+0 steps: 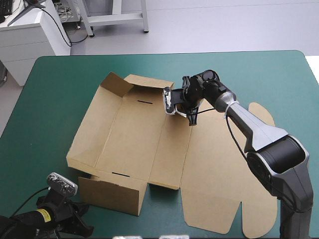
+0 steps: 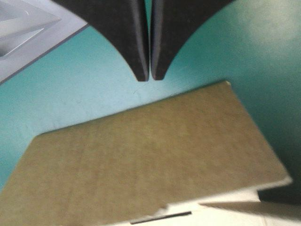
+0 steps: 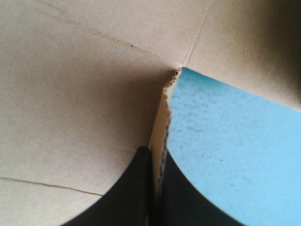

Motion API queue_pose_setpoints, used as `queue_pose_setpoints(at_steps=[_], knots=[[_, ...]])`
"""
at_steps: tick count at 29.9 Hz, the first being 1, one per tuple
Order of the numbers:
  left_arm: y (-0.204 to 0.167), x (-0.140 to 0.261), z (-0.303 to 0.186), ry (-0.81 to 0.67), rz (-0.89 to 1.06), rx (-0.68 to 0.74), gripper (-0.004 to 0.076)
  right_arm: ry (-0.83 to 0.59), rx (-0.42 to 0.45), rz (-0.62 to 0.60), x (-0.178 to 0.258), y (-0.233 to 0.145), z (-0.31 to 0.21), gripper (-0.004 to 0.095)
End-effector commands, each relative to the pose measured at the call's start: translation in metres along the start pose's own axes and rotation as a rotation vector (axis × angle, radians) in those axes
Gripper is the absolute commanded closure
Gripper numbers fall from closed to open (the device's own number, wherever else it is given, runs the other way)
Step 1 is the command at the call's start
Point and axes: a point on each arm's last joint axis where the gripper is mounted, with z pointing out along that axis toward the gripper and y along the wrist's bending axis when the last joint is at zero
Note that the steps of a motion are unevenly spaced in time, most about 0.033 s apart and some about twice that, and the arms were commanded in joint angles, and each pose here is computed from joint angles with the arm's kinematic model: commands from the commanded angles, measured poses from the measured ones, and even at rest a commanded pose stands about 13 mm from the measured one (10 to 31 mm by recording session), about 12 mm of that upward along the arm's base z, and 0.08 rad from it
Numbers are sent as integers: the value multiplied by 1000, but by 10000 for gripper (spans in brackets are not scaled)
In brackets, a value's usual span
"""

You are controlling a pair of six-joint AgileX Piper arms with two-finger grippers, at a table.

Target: Fold the box

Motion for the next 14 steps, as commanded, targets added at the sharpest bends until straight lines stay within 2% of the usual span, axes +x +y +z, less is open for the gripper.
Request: queue_pose_setpoints(at_steps=[1, 7, 11, 14], knots=[[-2, -9, -4, -56, -7, 12, 732, -38, 150, -99, -12, -16, -39, 927], [-2, -9, -4, -57, -11, 14, 732, -53, 144, -163, -14, -15, -36, 927], [-2, -9, -4, -57, -11, 14, 732, -71, 175, -205, -23, -16, -35, 927], [-2, -9, -4, -57, -11, 14, 732, -79, 191, -280, -34, -13, -36, 927]])
